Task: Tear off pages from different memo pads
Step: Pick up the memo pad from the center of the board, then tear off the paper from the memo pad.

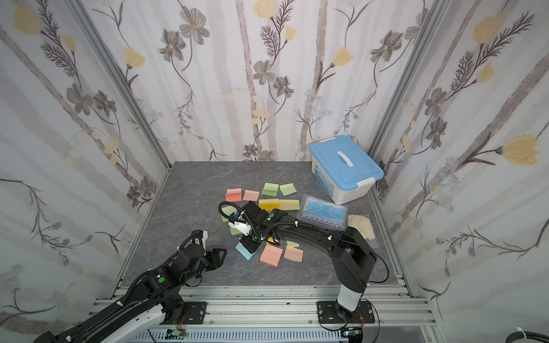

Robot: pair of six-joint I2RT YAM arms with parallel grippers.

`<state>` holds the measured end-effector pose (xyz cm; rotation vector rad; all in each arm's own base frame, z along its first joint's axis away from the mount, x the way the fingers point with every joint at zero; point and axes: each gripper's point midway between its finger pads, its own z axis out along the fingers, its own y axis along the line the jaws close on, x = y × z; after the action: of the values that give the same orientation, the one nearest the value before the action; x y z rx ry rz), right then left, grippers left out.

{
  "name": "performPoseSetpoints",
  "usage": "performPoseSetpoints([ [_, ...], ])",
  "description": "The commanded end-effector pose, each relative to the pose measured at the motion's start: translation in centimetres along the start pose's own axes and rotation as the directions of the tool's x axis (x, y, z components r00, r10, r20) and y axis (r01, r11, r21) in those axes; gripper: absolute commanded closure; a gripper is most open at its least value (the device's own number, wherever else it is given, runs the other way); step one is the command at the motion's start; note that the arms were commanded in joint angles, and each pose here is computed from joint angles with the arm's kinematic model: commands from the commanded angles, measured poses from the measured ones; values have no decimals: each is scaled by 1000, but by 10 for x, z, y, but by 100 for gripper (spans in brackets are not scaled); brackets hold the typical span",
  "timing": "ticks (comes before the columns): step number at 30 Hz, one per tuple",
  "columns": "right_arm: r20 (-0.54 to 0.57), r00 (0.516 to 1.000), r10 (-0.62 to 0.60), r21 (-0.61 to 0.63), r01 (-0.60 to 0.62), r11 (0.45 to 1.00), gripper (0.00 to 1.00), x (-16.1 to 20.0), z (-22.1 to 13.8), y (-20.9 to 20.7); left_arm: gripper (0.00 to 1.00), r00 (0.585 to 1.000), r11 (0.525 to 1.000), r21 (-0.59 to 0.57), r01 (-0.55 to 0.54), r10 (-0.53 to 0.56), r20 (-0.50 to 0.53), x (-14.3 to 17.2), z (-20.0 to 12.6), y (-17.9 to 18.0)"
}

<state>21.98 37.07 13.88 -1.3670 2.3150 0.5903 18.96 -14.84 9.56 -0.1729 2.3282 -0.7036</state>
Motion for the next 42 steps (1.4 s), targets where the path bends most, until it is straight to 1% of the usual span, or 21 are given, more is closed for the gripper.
performPoseSetpoints([
  [1,60,957,-283,-44,286,957,100,-7,-23,14,35,998,985,157,-64,60,29,-8,-6,-32],
  [3,102,928,-358,-63,365,929,100,-11,-34,22,31,996,971,224,-88,81,43,-11,-11,-46],
  [4,136,906,-401,-59,412,909,100,-14,-46,26,29,994,961,256,-102,91,53,-13,-14,-52],
  [8,209,837,-505,-59,526,848,100,-13,-70,40,24,988,916,373,-151,129,82,-14,-25,-74],
  [13,271,746,-608,-28,638,770,100,-4,-94,50,19,977,838,504,-211,171,126,-13,-42,-97],
  [16,310,700,-643,-14,680,733,100,-2,-107,57,18,967,764,593,-254,218,134,-7,-55,-115],
  [19,356,656,-666,-13,716,698,100,0,-119,67,17,957,721,632,-285,246,152,-4,-61,-124],
  [21,379,634,-674,-18,733,680,100,2,-124,72,17,953,696,653,-298,259,159,-1,-64,-129],
  [24,388,634,-669,-22,732,681,100,2,-126,74,18,946,674,668,-315,278,166,2,-66,-134],
  [27,388,636,-667,-28,732,681,100,2,-125,75,25,940,663,671,-331,290,177,3,-67,-138],
  [29,386,640,-664,-27,727,686,100,2,-124,73,37,938,669,662,-338,294,182,2,-66,-139],
  [31,381,649,-659,-14,716,698,100,-1,-125,70,56,937,687,642,-342,297,181,2,-62,-136],
  [32,376,656,-654,-3,707,708,100,-4,-125,68,67,938,704,622,-342,297,179,1,-59,-133],
  [34,359,697,-621,65,645,762,100,-13,-131,46,93,942,764,553,-333,286,174,-5,-49,-121],
  [35,361,706,-609,95,622,777,100,-18,-134,40,100,945,795,511,-327,280,170,-7,-44,-114],
  [36,364,716,-596,141,590,795,100,-23,-138,31,100,948,828,463,-317,269,167,-10,-39,-105],
  [38,369,722,-585,246,531,811,100,-34,-147,15,100,953,872,387,-299,253,167,-16,-33,-92],
  [40,379,719,-583,376,456,806,100,-44,-158,-4,100,957,903,326,-281,239,162,-19,-28,-81],
  [42,387,713,-585,477,388,789,100,-50,-169,-19,100,961,925,273,-264,229,155,-21,-24,-71],
])
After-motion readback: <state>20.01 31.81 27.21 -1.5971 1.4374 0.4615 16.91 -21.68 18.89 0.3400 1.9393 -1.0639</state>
